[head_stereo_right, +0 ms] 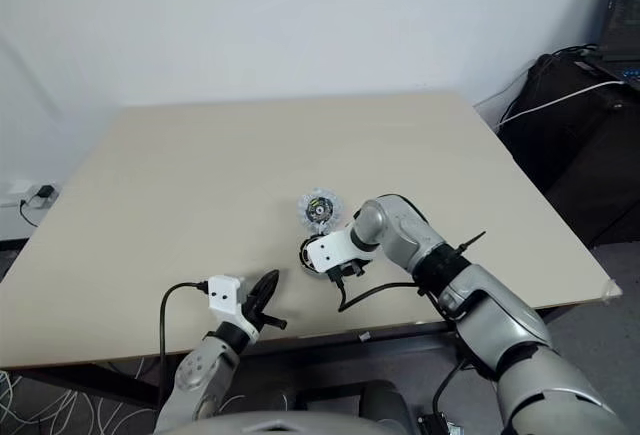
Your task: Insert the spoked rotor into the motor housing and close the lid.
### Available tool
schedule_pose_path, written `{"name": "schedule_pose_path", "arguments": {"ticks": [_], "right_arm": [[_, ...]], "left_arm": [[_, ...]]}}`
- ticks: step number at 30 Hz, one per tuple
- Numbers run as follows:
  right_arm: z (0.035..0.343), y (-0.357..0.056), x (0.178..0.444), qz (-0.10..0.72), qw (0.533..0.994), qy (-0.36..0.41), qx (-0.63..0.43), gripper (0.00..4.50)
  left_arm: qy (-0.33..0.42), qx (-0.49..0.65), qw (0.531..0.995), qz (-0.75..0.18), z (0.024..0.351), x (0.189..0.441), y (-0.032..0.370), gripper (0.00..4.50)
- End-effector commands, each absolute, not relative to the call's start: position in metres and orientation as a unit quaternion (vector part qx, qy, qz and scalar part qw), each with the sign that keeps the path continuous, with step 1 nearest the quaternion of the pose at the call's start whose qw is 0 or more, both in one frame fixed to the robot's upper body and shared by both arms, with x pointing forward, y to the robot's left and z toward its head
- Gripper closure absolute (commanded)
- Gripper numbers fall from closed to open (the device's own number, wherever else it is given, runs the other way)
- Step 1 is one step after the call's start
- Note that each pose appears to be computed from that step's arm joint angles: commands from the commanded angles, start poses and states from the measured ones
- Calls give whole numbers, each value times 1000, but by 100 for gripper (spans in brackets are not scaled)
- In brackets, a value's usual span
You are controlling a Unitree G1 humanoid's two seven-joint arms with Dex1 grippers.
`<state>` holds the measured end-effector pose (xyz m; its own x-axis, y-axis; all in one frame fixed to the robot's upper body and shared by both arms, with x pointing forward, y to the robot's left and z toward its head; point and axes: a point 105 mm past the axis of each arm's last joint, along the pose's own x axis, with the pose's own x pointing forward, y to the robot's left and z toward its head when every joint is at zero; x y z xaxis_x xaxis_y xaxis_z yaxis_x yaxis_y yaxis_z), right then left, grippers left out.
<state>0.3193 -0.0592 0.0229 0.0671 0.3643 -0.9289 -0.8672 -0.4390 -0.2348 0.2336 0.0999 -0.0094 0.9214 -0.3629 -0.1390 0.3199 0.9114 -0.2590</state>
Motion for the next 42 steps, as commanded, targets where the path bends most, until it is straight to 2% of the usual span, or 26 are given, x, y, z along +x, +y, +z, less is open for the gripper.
{"name": "schedule_pose_path", "arguments": {"ticks": [1,3,5,9,18,23,30,42], "right_arm": [[24,-59,321,643,474,231,-556,373],[24,-58,322,642,477,229,-554,428],[25,-57,322,642,480,229,-553,437],[25,-57,322,642,486,227,-548,438],[37,-50,317,630,589,214,-459,438],[52,-60,304,621,620,243,-413,438],[62,-75,276,607,644,327,-331,438],[46,-38,293,518,737,378,-215,438]], "left_arm": [[62,-123,975,-173,4,239,99,450],[61,-124,975,-173,4,239,100,450],[61,-124,975,-173,4,240,100,450],[60,-124,975,-174,5,240,99,450],[62,-128,974,-179,4,241,98,450],[64,-130,972,-187,3,242,96,450],[67,-131,969,-197,2,243,93,450],[69,-131,969,-197,2,243,93,450]]}}
